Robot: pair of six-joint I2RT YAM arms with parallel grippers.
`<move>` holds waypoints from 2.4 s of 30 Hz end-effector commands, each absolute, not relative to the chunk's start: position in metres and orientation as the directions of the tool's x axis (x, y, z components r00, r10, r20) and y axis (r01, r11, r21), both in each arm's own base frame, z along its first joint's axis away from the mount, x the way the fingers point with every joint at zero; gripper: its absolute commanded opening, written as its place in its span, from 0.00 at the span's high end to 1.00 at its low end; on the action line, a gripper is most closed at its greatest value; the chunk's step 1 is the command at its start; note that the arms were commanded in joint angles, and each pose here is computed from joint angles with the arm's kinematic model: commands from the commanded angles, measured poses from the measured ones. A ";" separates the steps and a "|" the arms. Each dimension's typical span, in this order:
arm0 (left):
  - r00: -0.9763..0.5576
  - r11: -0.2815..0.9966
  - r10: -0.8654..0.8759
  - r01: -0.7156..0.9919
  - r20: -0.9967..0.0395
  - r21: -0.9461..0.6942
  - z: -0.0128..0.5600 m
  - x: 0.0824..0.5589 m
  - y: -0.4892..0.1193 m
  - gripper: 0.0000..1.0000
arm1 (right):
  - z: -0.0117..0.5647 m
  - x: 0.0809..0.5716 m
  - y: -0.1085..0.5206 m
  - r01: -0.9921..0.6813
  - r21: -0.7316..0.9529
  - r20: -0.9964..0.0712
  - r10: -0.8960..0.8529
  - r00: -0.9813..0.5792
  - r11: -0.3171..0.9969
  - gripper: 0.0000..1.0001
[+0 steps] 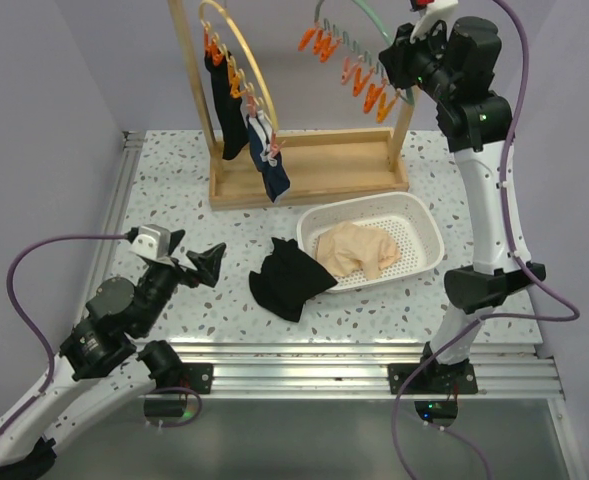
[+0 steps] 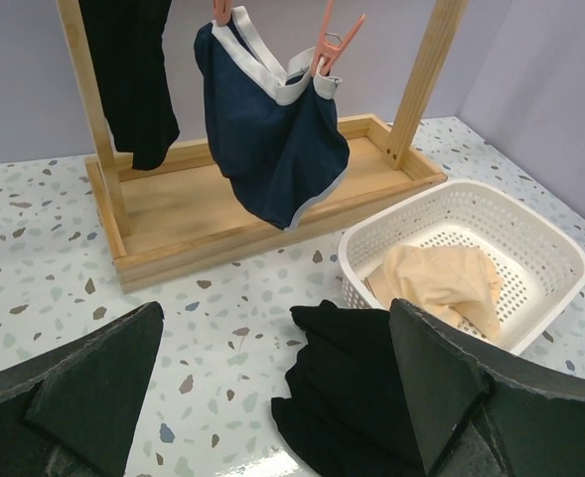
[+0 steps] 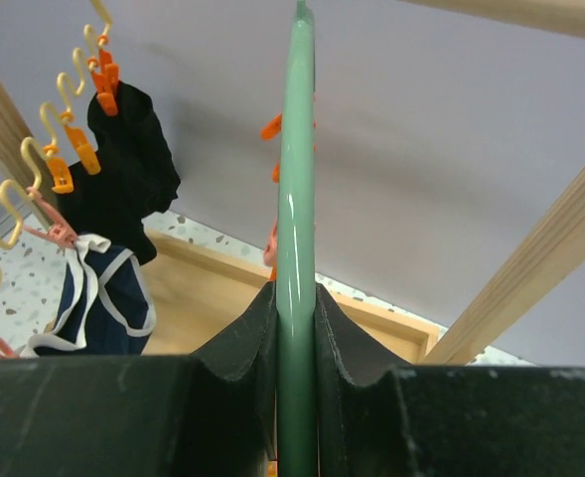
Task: Remove the underwear clipped to the hanger
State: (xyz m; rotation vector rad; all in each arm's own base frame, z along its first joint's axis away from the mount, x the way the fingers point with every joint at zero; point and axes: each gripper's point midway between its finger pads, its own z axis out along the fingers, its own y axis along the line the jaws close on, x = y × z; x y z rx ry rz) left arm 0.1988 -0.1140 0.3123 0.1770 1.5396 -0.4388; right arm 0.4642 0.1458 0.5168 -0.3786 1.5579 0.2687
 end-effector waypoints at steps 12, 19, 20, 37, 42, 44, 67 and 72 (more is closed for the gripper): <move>-0.061 0.921 -0.119 0.366 -0.991 -0.133 0.295 0.206 -0.119 0.00 | 0.536 0.476 0.137 -0.428 0.033 -0.996 0.066 0.062 0.903 1.00; -0.132 0.916 -0.107 0.373 -0.985 -0.149 0.279 0.216 -0.137 0.00 | 0.530 0.461 0.136 -0.440 0.018 -0.998 0.044 0.049 0.898 0.84; -0.178 0.918 -0.094 0.364 -0.979 -0.154 0.267 0.221 -0.144 0.00 | 0.531 0.457 0.135 -0.442 0.002 -0.998 0.030 0.056 0.897 0.71; -0.388 0.804 0.272 0.594 -0.881 -0.013 0.155 0.216 -0.263 0.00 | 0.464 0.337 0.081 -0.375 -0.245 -0.967 -0.255 0.023 0.894 0.01; -0.392 0.743 0.335 0.669 -0.857 -0.016 0.130 0.206 -0.292 0.00 | 0.395 0.301 0.085 -0.473 -0.259 -0.942 -0.328 -0.068 0.842 0.01; -0.420 0.750 0.366 0.662 -0.831 -0.004 0.110 0.206 -0.298 0.00 | 0.379 0.293 0.087 -0.500 -0.261 -0.935 -0.346 -0.082 0.825 0.01; -0.307 0.789 0.366 0.603 -0.879 0.118 0.146 0.209 -0.311 1.00 | 0.279 0.261 0.077 -0.524 -0.216 -0.893 -0.383 -0.235 0.824 0.02; -0.147 0.689 0.195 0.724 -0.970 0.029 0.235 0.198 -0.339 1.00 | 0.277 0.275 0.057 -0.393 -0.239 -0.898 -0.356 -0.258 0.888 0.01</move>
